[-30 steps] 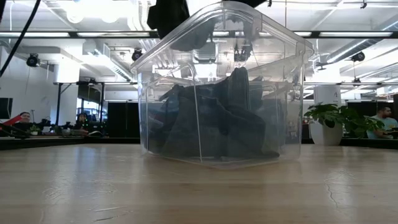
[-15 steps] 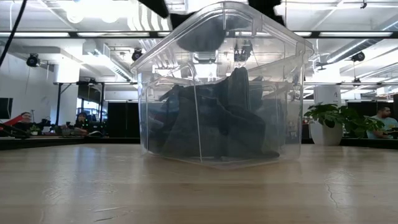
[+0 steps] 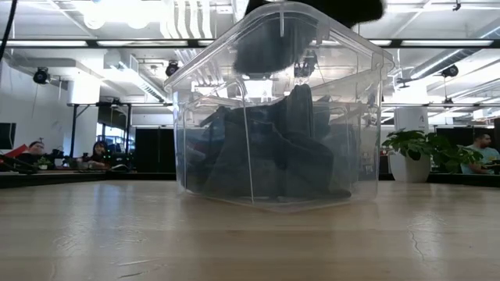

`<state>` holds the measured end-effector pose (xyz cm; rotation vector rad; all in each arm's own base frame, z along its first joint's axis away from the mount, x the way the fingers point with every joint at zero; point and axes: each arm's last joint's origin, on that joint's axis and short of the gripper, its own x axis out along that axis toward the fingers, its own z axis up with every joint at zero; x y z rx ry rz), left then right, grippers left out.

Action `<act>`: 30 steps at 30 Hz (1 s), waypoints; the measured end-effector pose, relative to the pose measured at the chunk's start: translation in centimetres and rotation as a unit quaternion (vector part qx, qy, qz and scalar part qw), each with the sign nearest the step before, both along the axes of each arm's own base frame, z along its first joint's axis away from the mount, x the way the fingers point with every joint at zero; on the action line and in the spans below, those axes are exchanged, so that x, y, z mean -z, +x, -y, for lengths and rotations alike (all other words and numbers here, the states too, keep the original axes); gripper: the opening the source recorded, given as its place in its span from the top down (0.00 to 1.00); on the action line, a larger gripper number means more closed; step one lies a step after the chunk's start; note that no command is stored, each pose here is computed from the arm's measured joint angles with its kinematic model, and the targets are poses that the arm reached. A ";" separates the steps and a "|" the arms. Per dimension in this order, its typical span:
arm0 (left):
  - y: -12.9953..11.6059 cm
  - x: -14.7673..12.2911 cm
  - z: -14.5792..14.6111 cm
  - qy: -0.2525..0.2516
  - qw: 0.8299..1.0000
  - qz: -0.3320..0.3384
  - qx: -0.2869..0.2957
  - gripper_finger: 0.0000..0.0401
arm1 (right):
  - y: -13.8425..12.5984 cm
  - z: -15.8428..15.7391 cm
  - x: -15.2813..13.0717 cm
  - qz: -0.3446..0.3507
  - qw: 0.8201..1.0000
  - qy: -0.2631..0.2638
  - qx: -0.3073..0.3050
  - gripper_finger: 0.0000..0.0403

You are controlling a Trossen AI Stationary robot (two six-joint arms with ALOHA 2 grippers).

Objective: Pick & Place hat
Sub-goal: Put the black cap into the left transparent bin

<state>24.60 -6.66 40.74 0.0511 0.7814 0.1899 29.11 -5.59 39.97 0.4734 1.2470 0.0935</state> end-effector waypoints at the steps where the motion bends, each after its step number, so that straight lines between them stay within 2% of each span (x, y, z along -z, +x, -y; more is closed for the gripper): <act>1: 0.1 0.0 0.0 -0.020 1.000 -0.003 0.008 0.81 | 1.0 -0.3 0.2 0.005 1.000 -0.014 -0.017 0.97; 5: 1.2 0.8 0.3 -0.070 0.997 -0.015 0.022 0.81 | 3.7 -1.6 1.0 0.005 0.996 -0.044 -0.073 0.97; 12: 4.5 4.1 1.4 -0.079 0.995 -0.026 0.056 0.81 | 6.6 -2.6 4.3 -0.047 0.993 -0.062 -0.094 0.97; 17: 6.9 8.2 1.9 -0.091 0.989 -0.048 0.103 0.81 | 7.1 -3.7 6.1 -0.079 0.989 -0.050 -0.111 0.97; 20: 7.9 10.0 1.3 -0.101 0.988 -0.053 0.100 0.81 | 7.1 -4.6 6.2 -0.077 0.989 -0.033 -0.124 0.97; 26: 9.0 11.6 -0.2 -0.095 0.991 -0.030 0.088 0.81 | 7.7 -6.1 7.1 -0.084 0.985 -0.002 -0.152 0.97; 30: 9.5 12.4 -0.4 -0.114 0.988 0.003 0.103 0.81 | 8.8 -6.1 8.2 -0.087 0.984 0.018 -0.156 0.97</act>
